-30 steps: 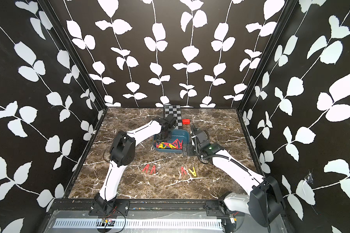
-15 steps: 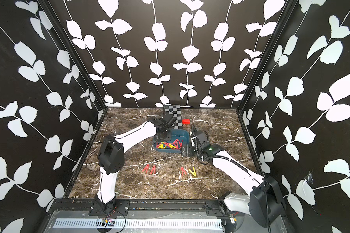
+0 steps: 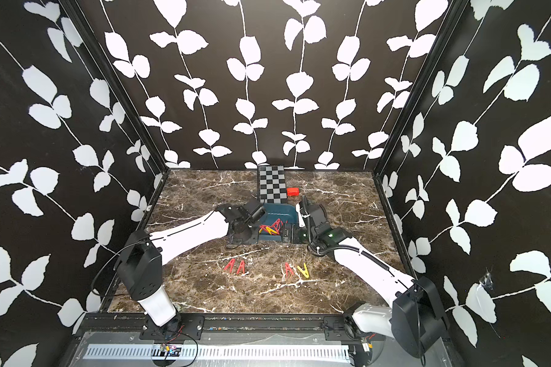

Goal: Take the clothespins out of the storage box
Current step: Place the clothespin at the center of the board.

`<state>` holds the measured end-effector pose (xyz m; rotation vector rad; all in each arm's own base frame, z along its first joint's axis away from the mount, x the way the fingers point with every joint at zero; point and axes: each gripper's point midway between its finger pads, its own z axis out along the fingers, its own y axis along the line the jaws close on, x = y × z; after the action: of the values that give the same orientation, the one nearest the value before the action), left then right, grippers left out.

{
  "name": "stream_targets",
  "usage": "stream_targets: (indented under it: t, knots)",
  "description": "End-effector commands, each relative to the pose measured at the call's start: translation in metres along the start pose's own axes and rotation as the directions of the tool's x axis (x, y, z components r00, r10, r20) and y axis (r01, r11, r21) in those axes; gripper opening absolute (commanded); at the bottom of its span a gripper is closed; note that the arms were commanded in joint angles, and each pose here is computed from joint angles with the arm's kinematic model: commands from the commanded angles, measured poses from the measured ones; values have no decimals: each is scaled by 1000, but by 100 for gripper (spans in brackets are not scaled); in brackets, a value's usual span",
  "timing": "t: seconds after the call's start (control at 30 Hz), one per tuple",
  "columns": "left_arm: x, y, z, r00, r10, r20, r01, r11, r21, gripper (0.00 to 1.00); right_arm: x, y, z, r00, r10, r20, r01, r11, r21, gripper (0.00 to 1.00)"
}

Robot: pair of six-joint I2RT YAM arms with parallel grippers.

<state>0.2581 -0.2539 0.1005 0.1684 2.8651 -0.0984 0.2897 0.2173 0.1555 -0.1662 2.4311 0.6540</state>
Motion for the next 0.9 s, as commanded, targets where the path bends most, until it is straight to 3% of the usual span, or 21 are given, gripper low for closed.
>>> stream_targets:
  t: [0.0, 0.27, 0.87]
  knots:
    - [13, -1, -7, 999, 39, 19, -40, 999, 29, 5, -2, 10, 4, 1000, -5, 21, 6, 999, -39, 99]
    - [53, -7, 12, 997, 73, -33, -69, 991, 112, 5, 10, 13, 5, 1000, -13, -10, 13, 999, -31, 99]
    - [106, -9, 48, 981, 130, -145, -113, 986, 120, 6, 23, 13, 3, 999, -32, -26, 31, 999, -4, 99]
